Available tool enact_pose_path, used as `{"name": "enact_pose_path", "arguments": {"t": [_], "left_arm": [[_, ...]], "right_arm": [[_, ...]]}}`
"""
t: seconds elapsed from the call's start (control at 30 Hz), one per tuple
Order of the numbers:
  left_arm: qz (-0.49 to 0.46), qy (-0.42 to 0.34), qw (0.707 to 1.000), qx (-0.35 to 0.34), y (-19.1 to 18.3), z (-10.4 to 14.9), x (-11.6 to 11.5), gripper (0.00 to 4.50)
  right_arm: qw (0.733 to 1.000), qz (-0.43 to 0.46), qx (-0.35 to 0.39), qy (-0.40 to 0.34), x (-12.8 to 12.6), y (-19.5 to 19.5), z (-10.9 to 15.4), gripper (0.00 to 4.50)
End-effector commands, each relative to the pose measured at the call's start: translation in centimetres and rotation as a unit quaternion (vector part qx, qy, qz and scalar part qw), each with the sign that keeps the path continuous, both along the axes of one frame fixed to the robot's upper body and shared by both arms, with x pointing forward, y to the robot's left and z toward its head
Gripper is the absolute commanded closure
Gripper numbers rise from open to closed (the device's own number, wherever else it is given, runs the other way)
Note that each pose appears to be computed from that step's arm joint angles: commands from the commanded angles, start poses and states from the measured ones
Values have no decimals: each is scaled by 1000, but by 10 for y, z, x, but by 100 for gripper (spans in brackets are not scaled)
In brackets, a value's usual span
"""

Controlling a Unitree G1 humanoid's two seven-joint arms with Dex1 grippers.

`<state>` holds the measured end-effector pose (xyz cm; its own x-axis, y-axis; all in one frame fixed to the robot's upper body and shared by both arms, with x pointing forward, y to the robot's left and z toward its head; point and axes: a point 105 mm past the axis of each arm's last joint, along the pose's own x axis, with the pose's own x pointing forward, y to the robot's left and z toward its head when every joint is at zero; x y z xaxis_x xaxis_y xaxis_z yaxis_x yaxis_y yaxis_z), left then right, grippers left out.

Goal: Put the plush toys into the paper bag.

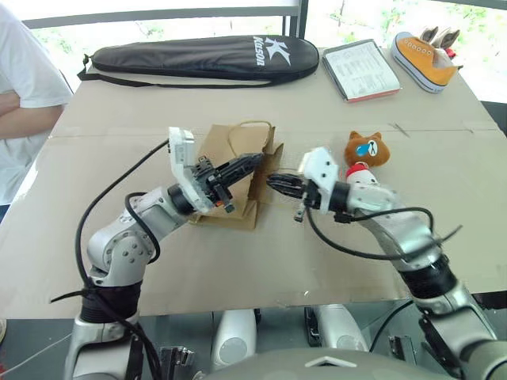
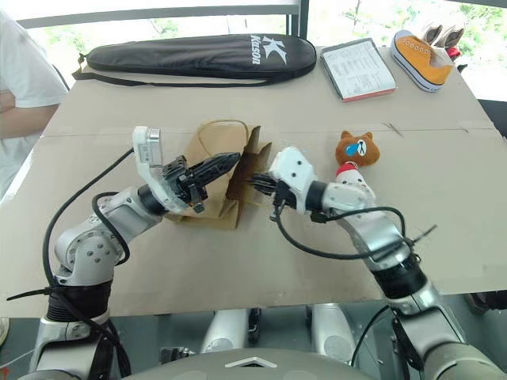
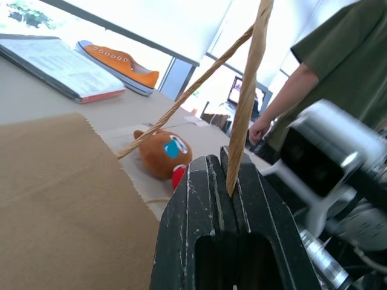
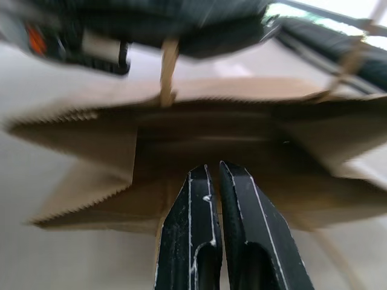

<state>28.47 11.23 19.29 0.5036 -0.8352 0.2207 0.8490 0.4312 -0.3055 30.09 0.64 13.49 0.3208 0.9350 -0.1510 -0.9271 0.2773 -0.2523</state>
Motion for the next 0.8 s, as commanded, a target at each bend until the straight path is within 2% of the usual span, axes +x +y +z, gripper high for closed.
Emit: {"name": "enact_pose_path", "arguments": {"t": [0.03,0.1,0.23,0.33,0.4,0.57,0.8], "left_arm": [[-1,-24,1000,-13,-3,14,-7,450],[2,-22,1000,-14,-4,12,-8,450],[22,-29,999,-19,-4,12,-10,450],[67,-45,996,-27,11,22,-8,450],[101,-56,993,-26,26,31,-6,450],[166,-93,982,-2,58,51,1,450],[163,-113,980,24,58,52,2,450]], "right_arm": [[999,38,-3,-1,4,16,-11,449],[998,60,17,24,6,31,-19,449],[992,55,24,115,8,50,-64,449],[990,58,-33,124,3,50,-93,449],[989,44,-55,127,5,48,-102,449],[991,-8,-58,123,18,46,-98,449],[998,-26,-32,40,25,41,-57,449]]}}
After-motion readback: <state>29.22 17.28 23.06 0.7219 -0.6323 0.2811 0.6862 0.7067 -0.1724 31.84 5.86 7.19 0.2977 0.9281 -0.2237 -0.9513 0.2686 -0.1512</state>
